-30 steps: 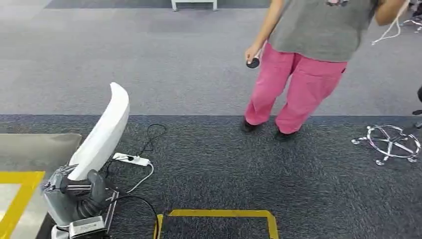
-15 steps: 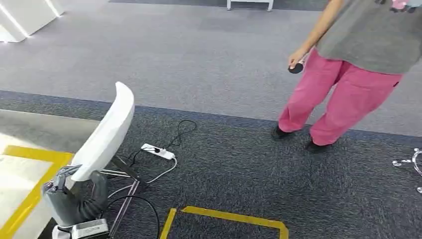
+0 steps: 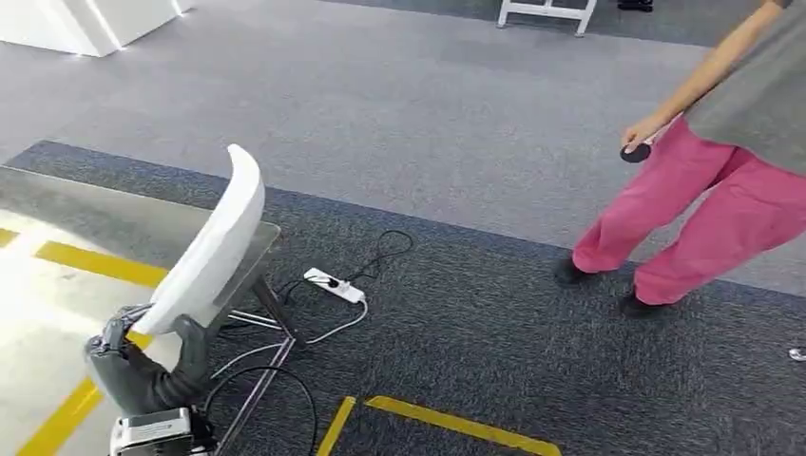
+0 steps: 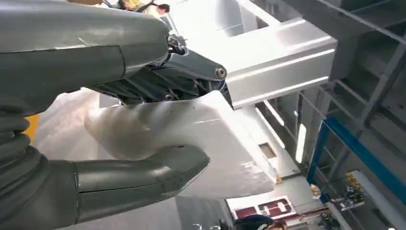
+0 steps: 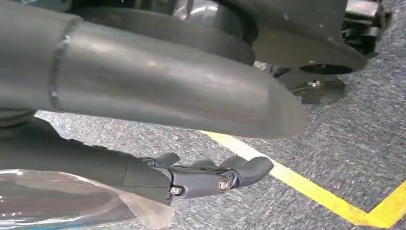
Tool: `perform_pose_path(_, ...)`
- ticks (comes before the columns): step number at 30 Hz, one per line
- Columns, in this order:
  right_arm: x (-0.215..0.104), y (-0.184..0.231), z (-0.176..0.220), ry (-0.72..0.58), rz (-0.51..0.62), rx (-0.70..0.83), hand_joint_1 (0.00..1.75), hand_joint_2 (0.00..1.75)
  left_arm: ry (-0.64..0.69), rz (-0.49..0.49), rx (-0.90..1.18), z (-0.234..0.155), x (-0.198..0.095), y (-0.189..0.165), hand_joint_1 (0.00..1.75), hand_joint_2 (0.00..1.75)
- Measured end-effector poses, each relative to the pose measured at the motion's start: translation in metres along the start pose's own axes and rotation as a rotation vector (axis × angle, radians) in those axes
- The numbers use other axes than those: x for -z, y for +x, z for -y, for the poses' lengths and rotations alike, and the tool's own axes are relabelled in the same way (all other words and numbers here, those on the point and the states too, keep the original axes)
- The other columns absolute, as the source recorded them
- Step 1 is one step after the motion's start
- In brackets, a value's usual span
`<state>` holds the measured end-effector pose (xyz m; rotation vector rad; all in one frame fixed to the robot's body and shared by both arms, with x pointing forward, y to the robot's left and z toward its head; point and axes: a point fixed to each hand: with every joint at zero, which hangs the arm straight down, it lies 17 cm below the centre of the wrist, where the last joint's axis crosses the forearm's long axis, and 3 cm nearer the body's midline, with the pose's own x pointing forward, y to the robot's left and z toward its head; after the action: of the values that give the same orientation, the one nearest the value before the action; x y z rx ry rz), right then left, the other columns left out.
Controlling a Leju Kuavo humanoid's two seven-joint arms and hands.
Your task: Take the parts from the cabinet and place them on the table.
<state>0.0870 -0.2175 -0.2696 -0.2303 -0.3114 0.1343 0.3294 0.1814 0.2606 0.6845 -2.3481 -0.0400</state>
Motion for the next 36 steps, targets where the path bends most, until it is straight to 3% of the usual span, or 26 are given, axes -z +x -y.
perform_pose_path(36,-0.0008,-0.0045,-0.0001,0.0,-0.004,0.018,0.0,0.0,-0.007,-0.029,-0.083,0.0013,-0.0015,-0.0077,1.75,1.75)
